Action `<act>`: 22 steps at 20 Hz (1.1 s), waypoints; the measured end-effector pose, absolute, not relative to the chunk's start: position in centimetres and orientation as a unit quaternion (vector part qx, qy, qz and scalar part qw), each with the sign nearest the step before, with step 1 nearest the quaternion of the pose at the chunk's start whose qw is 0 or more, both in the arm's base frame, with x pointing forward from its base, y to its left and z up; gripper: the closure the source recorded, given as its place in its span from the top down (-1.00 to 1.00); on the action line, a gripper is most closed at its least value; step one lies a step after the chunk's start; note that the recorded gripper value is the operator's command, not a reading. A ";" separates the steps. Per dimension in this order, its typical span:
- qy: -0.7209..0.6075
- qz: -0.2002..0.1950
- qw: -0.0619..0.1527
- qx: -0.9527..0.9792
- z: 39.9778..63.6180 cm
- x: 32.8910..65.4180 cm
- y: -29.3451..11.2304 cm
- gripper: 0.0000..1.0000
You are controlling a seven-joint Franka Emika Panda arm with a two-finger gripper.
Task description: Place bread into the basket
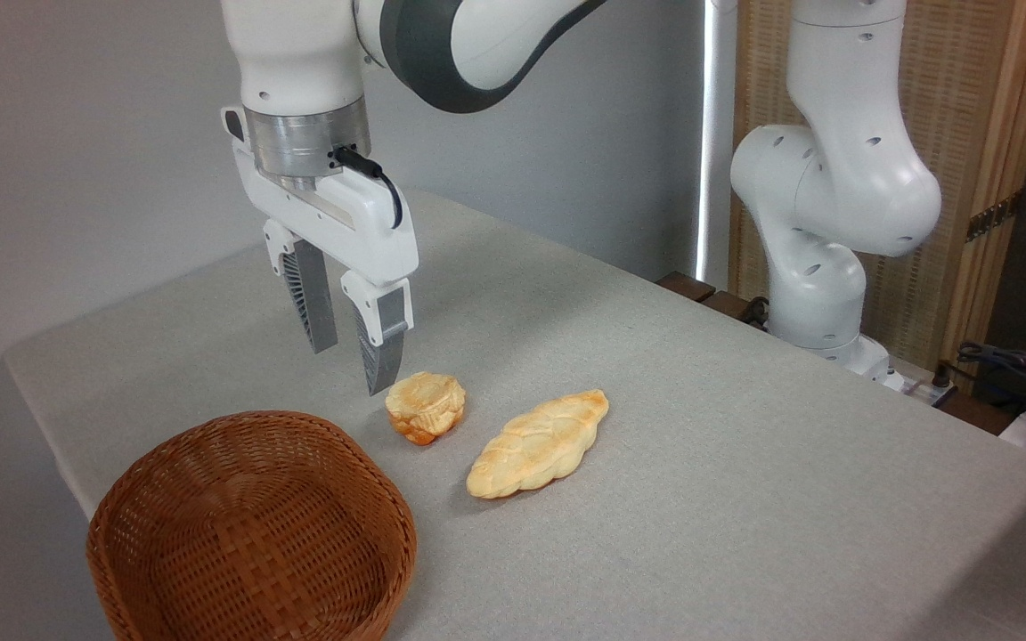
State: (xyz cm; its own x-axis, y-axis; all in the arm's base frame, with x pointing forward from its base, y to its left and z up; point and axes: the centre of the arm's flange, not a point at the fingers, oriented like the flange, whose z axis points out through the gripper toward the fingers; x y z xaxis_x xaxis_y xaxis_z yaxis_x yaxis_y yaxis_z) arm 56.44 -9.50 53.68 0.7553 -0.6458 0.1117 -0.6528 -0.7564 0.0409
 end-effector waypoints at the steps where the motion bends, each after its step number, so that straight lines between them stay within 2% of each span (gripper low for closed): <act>1: -0.347 0.045 0.039 0.936 53.7 56.4 -9.5 1.00; 13: -0.351 0.030 0.041 0.935 52.1 56.1 -10.0 1.00; 22: -0.372 0.010 0.042 0.927 47.4 53.6 -12.4 1.00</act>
State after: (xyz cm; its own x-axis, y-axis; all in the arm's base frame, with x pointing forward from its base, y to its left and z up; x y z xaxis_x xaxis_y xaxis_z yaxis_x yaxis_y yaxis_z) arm 53.64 -12.35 47.42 0.7230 -0.6891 0.0500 -0.6908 -0.7196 0.0706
